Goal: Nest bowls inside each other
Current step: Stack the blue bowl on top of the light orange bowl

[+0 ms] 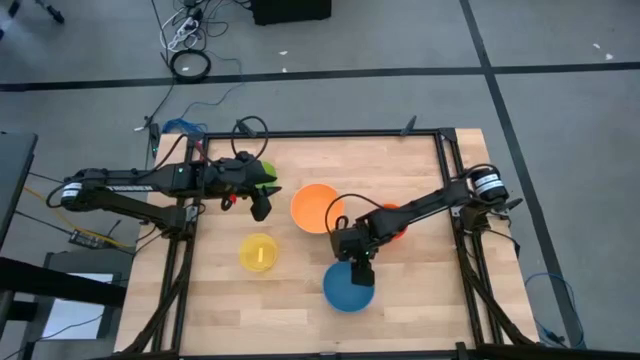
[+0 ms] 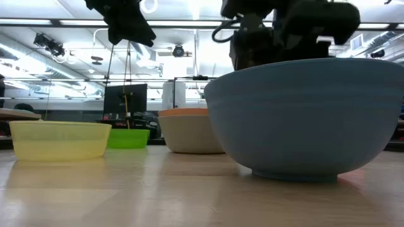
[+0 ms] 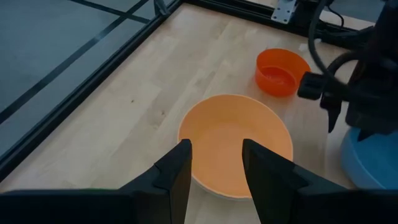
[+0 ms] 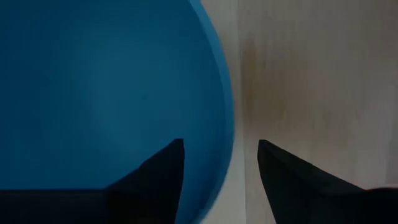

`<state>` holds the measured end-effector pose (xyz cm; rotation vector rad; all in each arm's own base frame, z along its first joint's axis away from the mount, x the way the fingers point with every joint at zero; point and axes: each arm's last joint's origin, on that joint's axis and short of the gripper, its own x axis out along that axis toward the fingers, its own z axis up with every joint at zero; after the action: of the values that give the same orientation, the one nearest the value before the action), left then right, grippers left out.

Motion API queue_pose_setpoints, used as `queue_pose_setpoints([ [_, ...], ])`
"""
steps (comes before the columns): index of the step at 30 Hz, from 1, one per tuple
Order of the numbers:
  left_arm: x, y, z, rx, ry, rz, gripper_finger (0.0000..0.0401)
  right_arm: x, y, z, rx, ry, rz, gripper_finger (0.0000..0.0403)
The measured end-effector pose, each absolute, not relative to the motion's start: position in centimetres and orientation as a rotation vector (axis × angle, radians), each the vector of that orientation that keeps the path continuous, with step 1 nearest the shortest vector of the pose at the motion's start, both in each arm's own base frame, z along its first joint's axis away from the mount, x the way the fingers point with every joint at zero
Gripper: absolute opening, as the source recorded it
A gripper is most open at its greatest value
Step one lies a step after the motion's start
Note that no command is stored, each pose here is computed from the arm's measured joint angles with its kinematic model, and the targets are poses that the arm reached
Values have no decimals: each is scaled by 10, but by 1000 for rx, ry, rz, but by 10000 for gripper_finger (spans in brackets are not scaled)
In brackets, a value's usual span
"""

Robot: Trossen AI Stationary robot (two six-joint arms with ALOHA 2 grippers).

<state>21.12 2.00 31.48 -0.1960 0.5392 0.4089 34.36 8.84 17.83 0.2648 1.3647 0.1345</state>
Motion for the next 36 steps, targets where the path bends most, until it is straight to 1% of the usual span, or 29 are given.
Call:
queue_pose_setpoints([
  [2,211,20,315,-197,537,411,152,346,89,174,256,1363,143,176],
  [4,211,20,315,-200,535,412,152,346,89,171,250,1375,156,150],
  [6,211,20,315,-201,535,413,152,346,88,170,246,1383,163,111],
  [9,211,20,315,-200,534,414,152,344,84,172,234,1398,192,30],
  [10,211,20,315,-198,535,414,152,342,83,174,237,1412,220,16],
  [13,211,21,315,-194,533,427,152,336,74,187,262,1458,233,7],
  [16,211,21,315,-189,530,441,152,334,63,210,191,1448,185,2],
  [21,213,21,319,-191,489,443,152,350,36,251,81,1297,97,1],
  [25,217,22,326,-212,401,436,152,370,3,275,15,1113,10,1],
  [28,220,22,332,-257,324,434,152,378,-25,282,27,1002,-43,0],
  [31,222,22,338,-274,256,426,152,380,-52,286,43,940,-103,0],
  [36,224,22,344,-263,191,414,152,382,-83,281,84,844,-143,0],
])
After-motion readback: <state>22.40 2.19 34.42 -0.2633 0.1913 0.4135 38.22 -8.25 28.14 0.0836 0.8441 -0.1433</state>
